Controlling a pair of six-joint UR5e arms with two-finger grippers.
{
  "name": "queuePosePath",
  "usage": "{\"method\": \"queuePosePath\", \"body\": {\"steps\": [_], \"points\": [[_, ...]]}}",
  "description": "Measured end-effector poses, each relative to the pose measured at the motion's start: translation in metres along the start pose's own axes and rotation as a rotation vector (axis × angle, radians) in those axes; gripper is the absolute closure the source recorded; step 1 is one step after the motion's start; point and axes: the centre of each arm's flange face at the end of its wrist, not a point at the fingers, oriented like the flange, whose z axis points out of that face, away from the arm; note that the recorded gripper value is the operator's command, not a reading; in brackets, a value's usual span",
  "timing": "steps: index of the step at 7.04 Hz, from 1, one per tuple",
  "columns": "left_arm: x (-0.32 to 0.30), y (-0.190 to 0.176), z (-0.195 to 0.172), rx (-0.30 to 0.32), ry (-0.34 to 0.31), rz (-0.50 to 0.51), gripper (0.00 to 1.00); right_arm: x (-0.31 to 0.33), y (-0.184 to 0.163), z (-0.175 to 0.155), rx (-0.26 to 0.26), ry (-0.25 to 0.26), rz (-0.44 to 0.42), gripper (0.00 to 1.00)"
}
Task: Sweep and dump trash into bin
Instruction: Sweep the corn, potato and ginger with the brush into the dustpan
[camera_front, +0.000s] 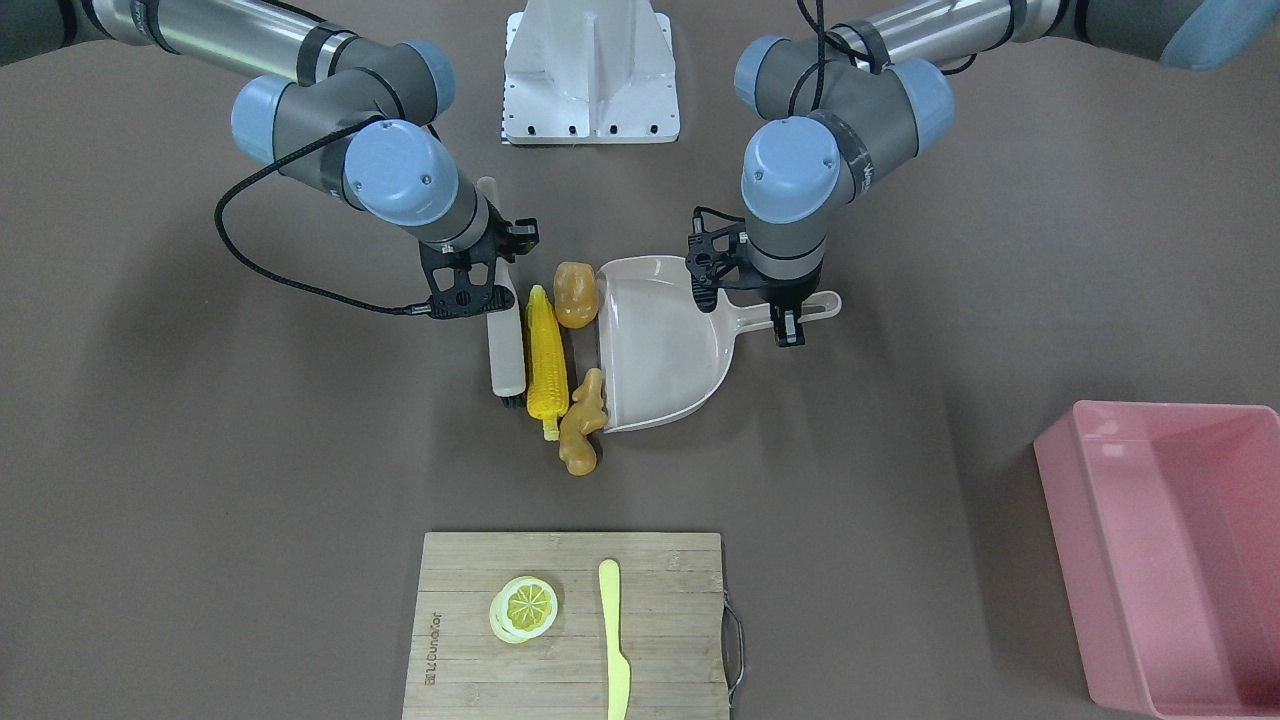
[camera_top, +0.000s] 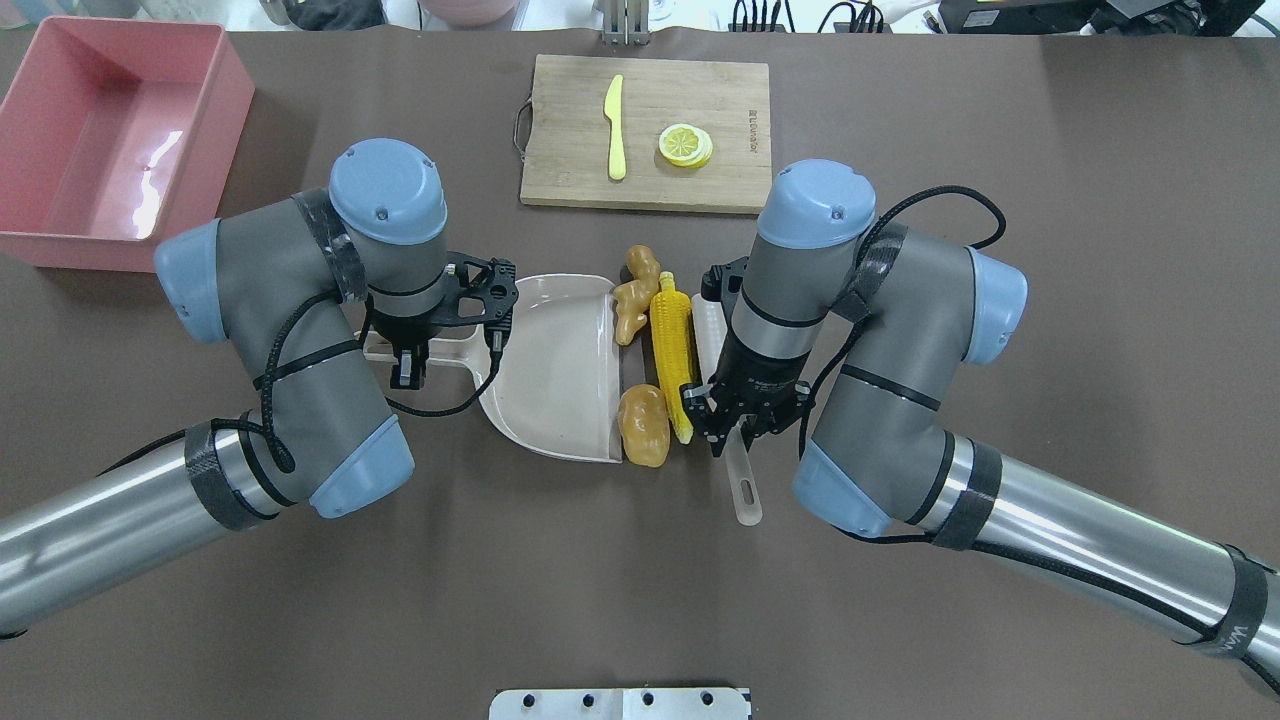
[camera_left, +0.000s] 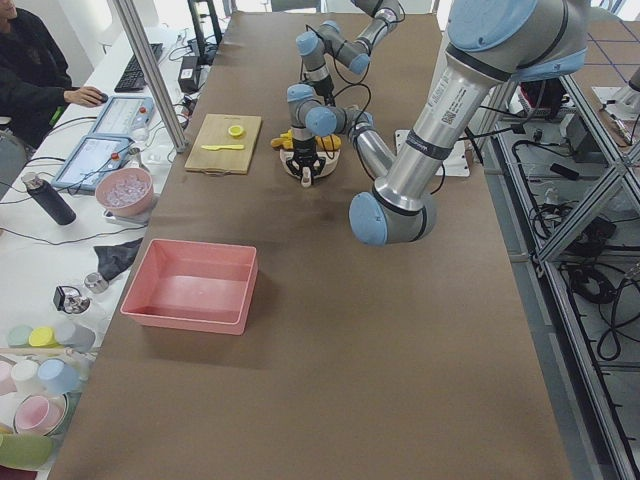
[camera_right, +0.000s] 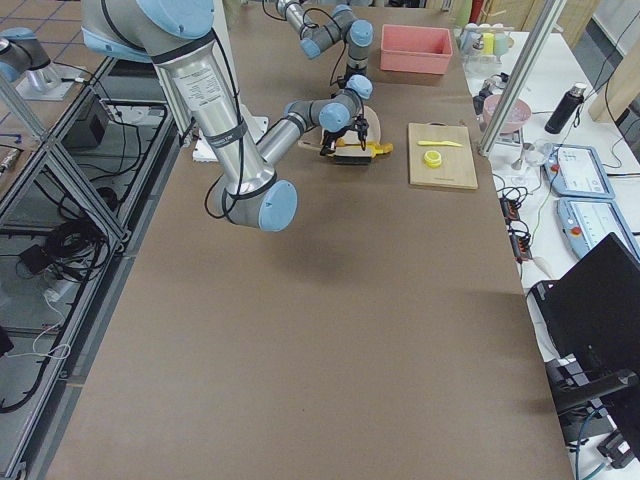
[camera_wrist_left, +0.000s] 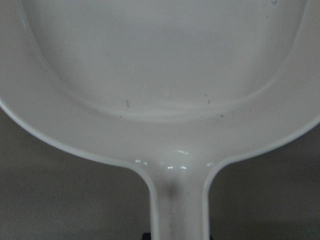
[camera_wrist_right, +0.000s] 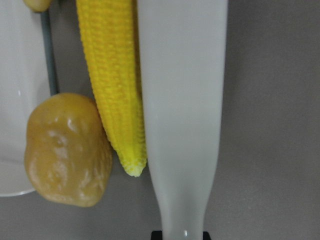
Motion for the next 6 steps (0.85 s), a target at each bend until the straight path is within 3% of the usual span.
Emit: {"method": "queuePosePath", "body": {"steps": [2, 6], "points": [[0.008, -0.011, -0.001, 0.008, 0.004, -0.014, 1.00, -0.017, 0.013, 0.012, 0.009, -0.028, 0.004, 1.00], [0.022, -0.028, 0.004, 0.006, 0.003, -0.016, 1.00, -0.056, 0.025, 0.003, 0.014, -0.070, 0.029, 1.00]]}}
